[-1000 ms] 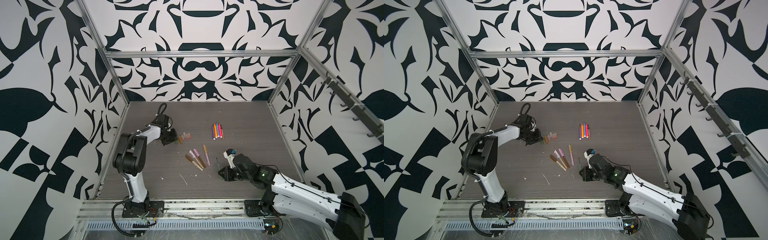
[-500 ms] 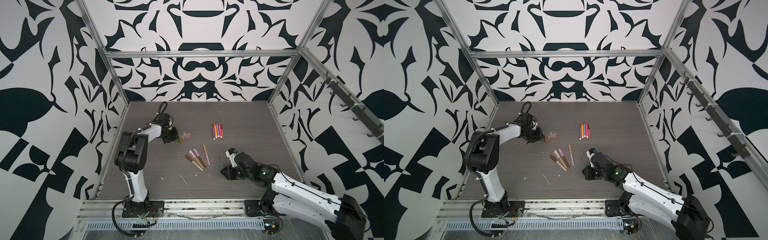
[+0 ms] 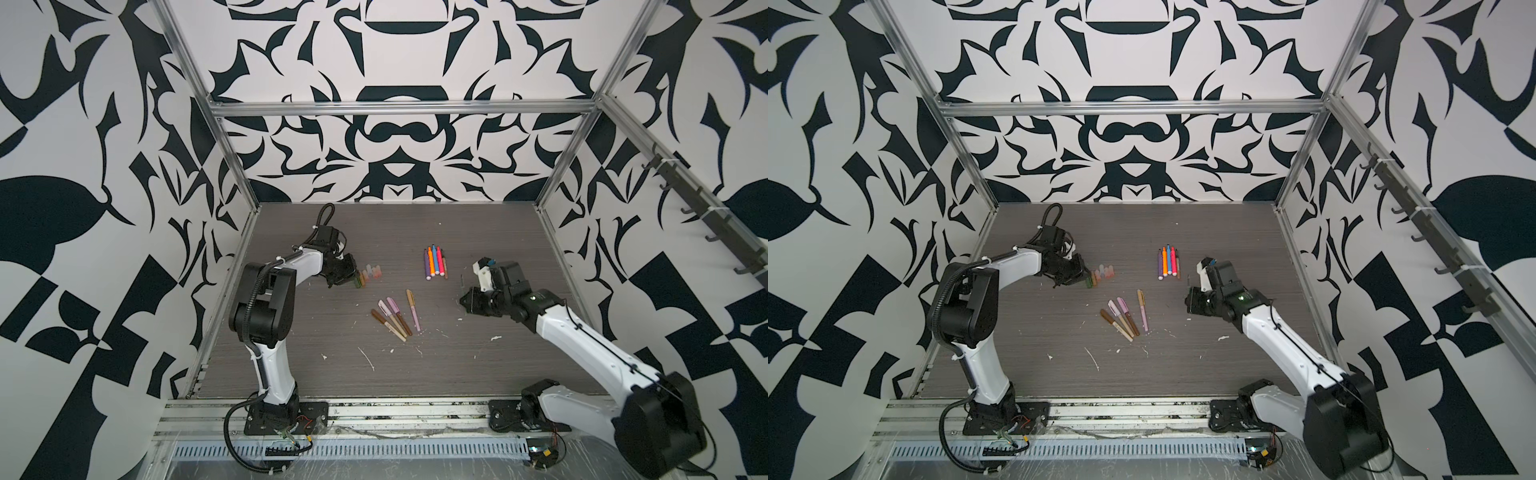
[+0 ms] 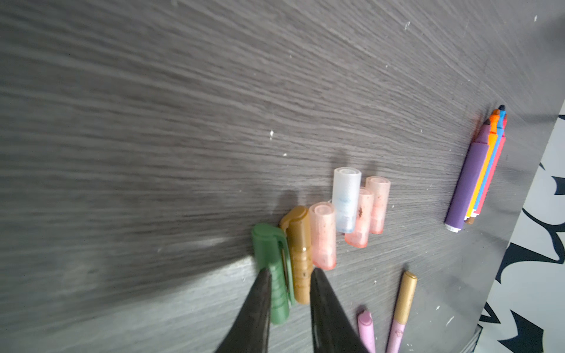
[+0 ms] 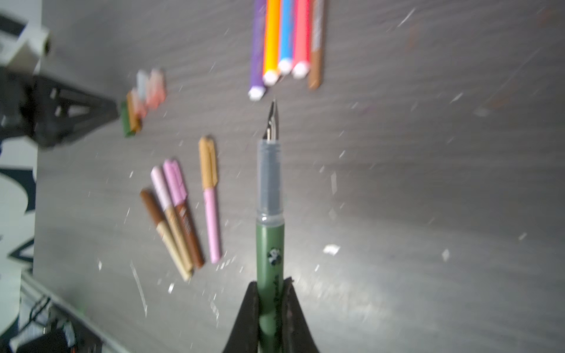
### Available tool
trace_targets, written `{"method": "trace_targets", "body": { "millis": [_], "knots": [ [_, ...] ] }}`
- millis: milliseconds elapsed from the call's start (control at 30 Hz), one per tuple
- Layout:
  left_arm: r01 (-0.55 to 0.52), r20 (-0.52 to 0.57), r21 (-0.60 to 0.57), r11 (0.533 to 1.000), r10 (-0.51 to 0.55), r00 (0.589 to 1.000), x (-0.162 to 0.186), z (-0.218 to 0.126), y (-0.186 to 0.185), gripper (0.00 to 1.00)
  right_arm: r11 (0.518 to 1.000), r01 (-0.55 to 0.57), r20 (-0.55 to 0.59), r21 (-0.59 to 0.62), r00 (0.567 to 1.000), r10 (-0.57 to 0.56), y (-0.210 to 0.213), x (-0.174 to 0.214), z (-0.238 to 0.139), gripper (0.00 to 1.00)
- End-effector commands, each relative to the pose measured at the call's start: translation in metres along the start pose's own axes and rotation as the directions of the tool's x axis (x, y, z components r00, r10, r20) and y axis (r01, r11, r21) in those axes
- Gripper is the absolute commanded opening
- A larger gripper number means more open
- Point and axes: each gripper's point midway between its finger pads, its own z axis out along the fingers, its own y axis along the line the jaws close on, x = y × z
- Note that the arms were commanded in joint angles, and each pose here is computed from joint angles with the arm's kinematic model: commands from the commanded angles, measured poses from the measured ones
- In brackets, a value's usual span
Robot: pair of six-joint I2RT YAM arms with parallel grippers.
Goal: Open the pen caps
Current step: 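Pull the left gripper away with the cap and set it by the caps, then lay the uncapped green fountain pen beside the tan pen with the right gripper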
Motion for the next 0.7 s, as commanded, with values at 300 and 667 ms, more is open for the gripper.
{"method": "trace_targets", "body": {
  "millis": [300,667],
  "knots": [
    [-0.065,0.101,0.063,0.996,0.059,0.993,0.019,-0.093,-0.036,0.28,0.996,-0.027,0.096,-0.088,0.995,0.035,-0.036,-0.112,0.078,0.00],
    [-0.128,0.281,-0.015,0.992,0.127,0.951,0.077,-0.190,-0.021,0.34,0.973,-0.117,0.000,-0.200,0.993,0.119,-0.040,-0.122,0.123,0.07]
  ]
}}
